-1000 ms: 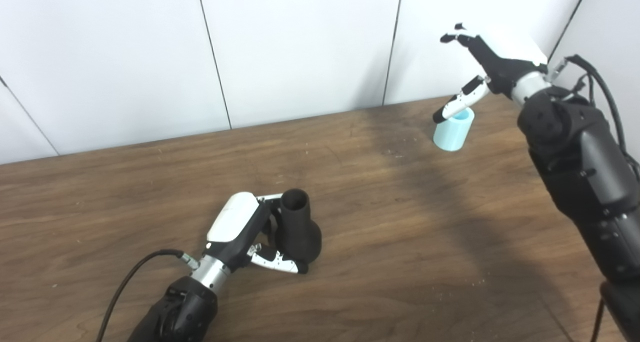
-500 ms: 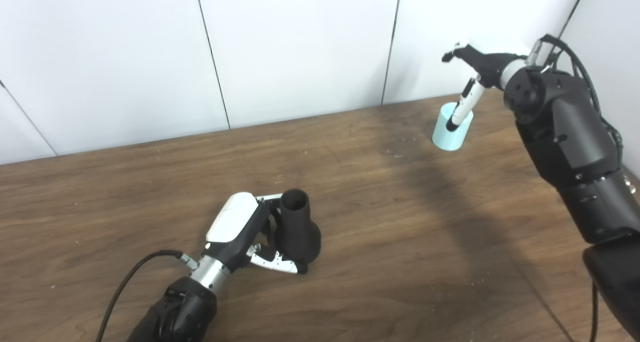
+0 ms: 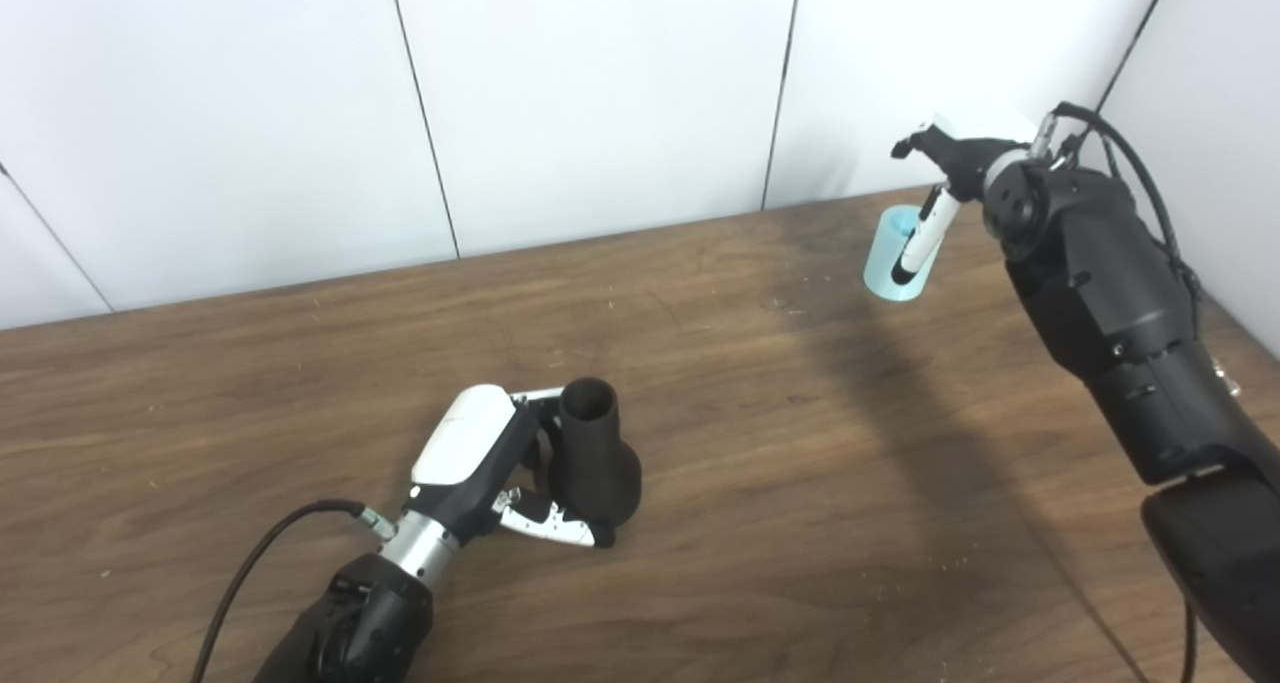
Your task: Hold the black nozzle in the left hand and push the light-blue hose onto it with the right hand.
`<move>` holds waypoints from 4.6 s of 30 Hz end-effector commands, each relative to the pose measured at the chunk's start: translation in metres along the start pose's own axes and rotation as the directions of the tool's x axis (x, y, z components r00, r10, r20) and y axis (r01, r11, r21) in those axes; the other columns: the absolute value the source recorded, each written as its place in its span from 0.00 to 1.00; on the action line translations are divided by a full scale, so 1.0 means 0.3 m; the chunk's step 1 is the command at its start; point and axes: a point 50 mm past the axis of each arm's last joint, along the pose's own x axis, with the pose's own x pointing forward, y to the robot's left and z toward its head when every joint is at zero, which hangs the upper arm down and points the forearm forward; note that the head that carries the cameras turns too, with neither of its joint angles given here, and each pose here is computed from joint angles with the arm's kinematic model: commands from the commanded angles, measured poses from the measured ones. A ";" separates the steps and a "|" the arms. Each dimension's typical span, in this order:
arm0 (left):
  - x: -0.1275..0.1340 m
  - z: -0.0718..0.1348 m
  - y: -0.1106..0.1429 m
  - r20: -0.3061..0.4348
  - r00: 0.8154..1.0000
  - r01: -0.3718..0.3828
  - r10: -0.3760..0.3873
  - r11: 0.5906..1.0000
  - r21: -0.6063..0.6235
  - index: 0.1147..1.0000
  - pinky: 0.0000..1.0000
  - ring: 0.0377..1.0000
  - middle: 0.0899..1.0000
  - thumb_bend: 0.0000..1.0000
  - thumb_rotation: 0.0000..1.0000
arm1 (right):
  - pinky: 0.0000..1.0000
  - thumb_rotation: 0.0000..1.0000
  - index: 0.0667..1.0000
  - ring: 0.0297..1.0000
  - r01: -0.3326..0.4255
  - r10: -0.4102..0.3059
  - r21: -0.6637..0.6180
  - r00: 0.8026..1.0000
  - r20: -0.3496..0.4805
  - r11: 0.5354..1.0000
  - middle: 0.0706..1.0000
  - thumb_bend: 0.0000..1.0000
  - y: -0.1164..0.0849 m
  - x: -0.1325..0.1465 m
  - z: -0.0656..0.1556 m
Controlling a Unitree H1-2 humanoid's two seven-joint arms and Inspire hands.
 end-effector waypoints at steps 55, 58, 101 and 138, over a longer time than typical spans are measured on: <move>-0.149 -0.078 -0.181 -0.177 0.944 0.279 -0.277 0.960 -0.016 0.43 0.52 0.42 0.41 0.53 0.00 | 0.46 0.13 0.66 0.61 0.221 -0.207 -0.126 0.971 0.120 0.967 0.67 1.00 0.011 0.082 -0.015; -0.148 -0.076 -0.178 -0.177 0.945 0.278 -0.276 0.960 -0.014 0.43 0.52 0.42 0.41 0.53 0.00 | 0.44 0.10 0.63 0.56 0.225 -0.204 -0.140 0.968 0.146 0.964 0.62 0.98 0.013 0.085 -0.012; -0.108 -0.034 -0.188 -0.179 0.943 0.281 -0.280 0.960 -0.018 0.43 0.52 0.43 0.41 0.53 0.00 | 0.35 0.00 0.47 0.39 0.396 -0.270 -0.119 0.786 0.556 0.910 0.46 0.52 -0.201 -0.181 0.239; -0.025 0.082 -0.235 -0.184 0.939 0.289 -0.290 0.957 -0.032 0.41 0.47 0.45 0.44 0.53 0.00 | 0.31 0.00 0.50 0.36 0.353 -0.134 -0.013 0.390 0.911 0.935 0.44 0.51 -0.314 -0.519 0.512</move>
